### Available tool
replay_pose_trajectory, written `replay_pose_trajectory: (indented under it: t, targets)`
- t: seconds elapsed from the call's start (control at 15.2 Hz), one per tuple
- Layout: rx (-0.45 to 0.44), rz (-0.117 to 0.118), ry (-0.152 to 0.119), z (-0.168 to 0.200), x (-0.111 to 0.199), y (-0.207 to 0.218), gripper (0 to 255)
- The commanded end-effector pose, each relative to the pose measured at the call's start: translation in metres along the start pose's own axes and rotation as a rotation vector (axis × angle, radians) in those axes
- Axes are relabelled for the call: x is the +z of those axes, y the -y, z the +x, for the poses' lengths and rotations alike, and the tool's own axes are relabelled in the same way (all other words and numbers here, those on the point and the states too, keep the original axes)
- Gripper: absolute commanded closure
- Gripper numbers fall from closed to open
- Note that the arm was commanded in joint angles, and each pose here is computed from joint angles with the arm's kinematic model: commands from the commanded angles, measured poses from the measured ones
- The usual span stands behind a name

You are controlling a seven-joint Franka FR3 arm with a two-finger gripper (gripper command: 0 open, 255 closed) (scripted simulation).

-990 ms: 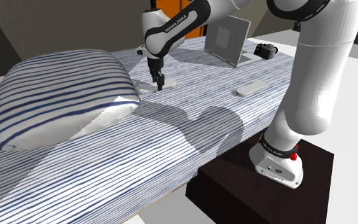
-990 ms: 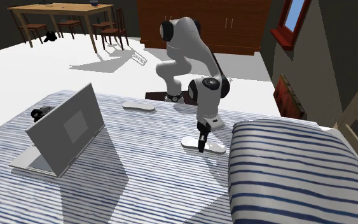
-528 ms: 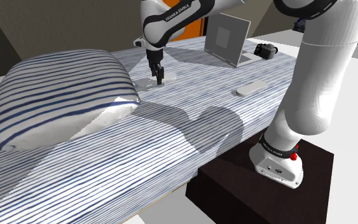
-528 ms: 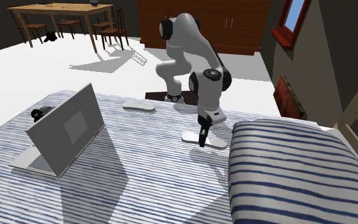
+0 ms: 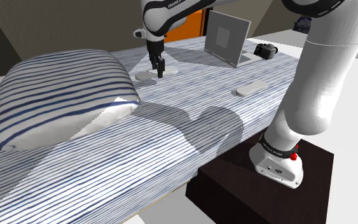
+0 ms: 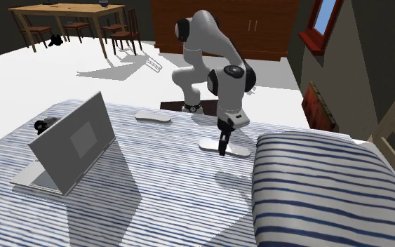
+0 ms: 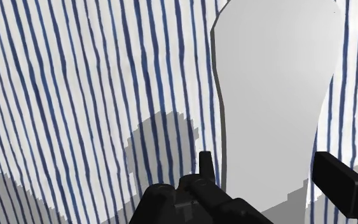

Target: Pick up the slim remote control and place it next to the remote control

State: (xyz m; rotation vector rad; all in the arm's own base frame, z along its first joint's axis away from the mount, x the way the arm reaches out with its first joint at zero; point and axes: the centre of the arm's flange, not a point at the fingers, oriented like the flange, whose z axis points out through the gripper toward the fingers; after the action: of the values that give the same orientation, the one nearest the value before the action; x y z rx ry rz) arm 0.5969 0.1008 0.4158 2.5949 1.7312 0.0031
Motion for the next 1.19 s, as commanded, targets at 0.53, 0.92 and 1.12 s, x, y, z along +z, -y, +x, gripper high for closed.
replay_pose_trajectory:
  t: [0.53,0.92,1.12]
  targets:
    - [0.000,0.000,0.000,-0.127,-0.001,-0.002,255]
    - [0.000,0.000,0.000,-0.206,-0.001,-0.003,255]
    - [0.000,0.000,0.000,-0.245,-0.001,-0.003,255]
